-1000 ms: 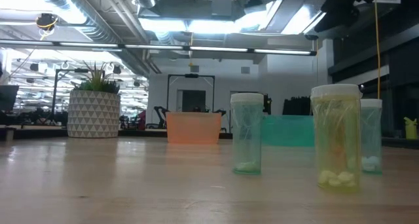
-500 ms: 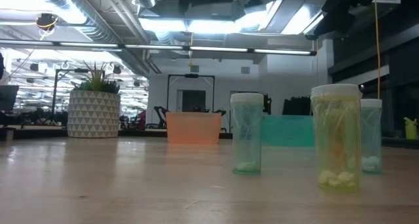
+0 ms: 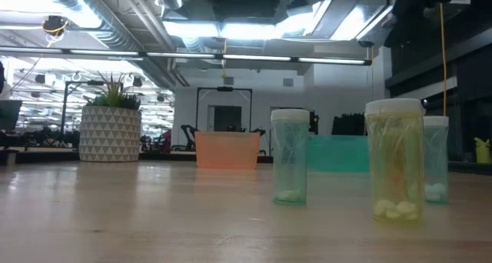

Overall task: Pick and place medicine bottles into bin by pill shape (circle, oval)
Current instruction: Put the small blue pill bottle into the orange bin

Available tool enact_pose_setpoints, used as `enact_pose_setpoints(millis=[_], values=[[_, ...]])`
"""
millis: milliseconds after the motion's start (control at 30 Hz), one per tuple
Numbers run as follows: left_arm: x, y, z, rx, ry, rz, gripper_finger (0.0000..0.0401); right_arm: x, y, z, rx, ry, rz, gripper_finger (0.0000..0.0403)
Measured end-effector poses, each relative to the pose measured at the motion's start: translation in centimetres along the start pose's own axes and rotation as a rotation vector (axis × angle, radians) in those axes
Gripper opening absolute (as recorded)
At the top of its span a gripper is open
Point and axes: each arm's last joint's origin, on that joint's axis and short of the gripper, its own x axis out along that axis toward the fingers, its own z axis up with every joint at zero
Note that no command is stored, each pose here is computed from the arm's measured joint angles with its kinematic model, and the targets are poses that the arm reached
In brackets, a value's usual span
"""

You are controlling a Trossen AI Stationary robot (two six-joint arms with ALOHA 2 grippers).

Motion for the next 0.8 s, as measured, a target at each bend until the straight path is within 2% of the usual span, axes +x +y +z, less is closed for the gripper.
enact_pose_setpoints(millis=[233, 333, 400, 567, 800], values=[[-1.0, -4.6, -2.3, 0.106, 0.184, -0.14, 0.0144, -0.2, 1.1, -0.6, -0.034, -0.027, 0.003, 0.0289], [-0.7, -6.4, -3.8, 0.082, 0.285, -0.198, 0.0144, -0.2, 1.2, -0.6, -0.041, -0.052, -0.018, 0.0289], [-0.1, -7.6, -5.2, 0.046, 0.359, -0.207, 0.0144, -0.2, 1.2, -0.5, -0.043, -0.079, -0.031, 0.0289], [2.1, -10.3, -8.3, 0.034, 0.434, -0.214, 0.0144, -0.2, 1.3, -0.5, -0.042, -0.085, -0.031, 0.0289], [4.2, -12.1, -11.3, 0.047, 0.478, -0.21, 0.0144, -0.2, 1.3, -0.5, -0.043, -0.083, -0.033, 0.0289]])
